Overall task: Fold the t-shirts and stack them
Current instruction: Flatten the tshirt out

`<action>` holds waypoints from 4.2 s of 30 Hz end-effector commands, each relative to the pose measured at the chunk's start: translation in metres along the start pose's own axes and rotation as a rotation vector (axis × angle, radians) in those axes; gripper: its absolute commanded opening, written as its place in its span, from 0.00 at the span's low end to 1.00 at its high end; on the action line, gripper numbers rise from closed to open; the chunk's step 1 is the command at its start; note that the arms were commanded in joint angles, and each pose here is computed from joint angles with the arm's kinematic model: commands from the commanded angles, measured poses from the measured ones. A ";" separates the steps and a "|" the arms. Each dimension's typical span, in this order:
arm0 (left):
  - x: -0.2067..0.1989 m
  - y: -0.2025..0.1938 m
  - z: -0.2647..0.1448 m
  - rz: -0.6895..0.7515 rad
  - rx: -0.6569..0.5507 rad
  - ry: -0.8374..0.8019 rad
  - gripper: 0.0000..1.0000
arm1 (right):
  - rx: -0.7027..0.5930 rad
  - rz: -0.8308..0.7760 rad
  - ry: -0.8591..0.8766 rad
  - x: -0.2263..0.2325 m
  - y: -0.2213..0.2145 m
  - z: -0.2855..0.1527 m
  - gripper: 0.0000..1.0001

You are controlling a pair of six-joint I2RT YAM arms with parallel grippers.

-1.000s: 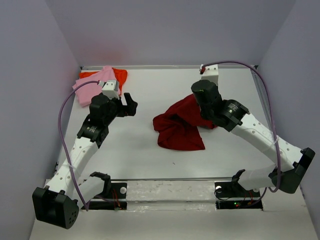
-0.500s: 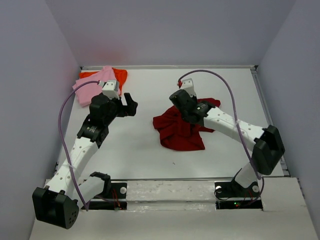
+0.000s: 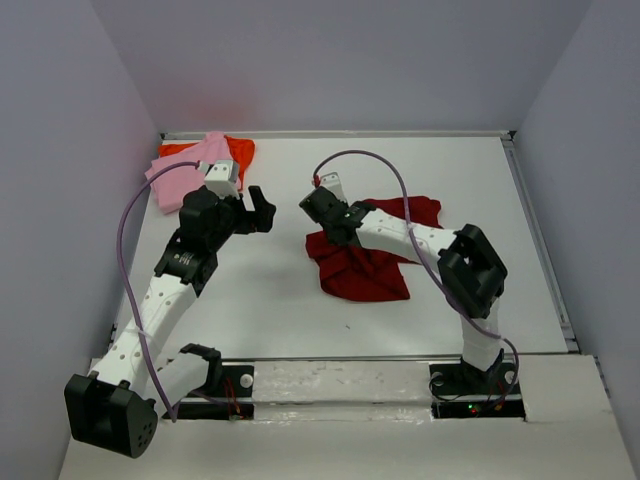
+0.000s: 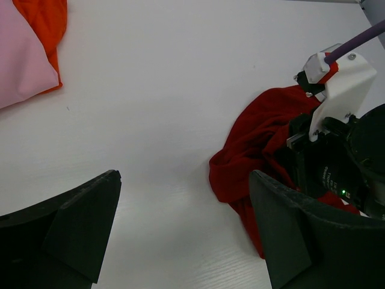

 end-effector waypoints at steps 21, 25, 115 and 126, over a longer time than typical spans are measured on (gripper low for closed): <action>-0.006 0.012 -0.002 0.018 -0.046 -0.020 0.96 | -0.247 0.000 -0.067 -0.017 0.096 -0.048 0.00; -0.006 0.012 -0.002 0.018 -0.045 -0.021 0.97 | -0.192 -0.031 -0.068 -0.006 0.080 -0.031 0.16; -0.010 0.010 -0.004 0.016 -0.039 -0.042 0.96 | -0.286 0.282 -0.694 -0.254 0.012 -0.160 0.00; -0.009 0.009 -0.004 0.016 -0.038 -0.040 0.97 | -0.408 0.367 -0.662 -0.285 -0.005 -0.232 0.00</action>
Point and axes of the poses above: each gripper's point midway between its finger pads, its own z axis out along the fingers, its own x axis along the line the jaws close on, y = z × x, the point moved 7 cm from there along -z, back along the fingers, and after that the axes turned 13 degrees about -z, right-handed, at the moved point
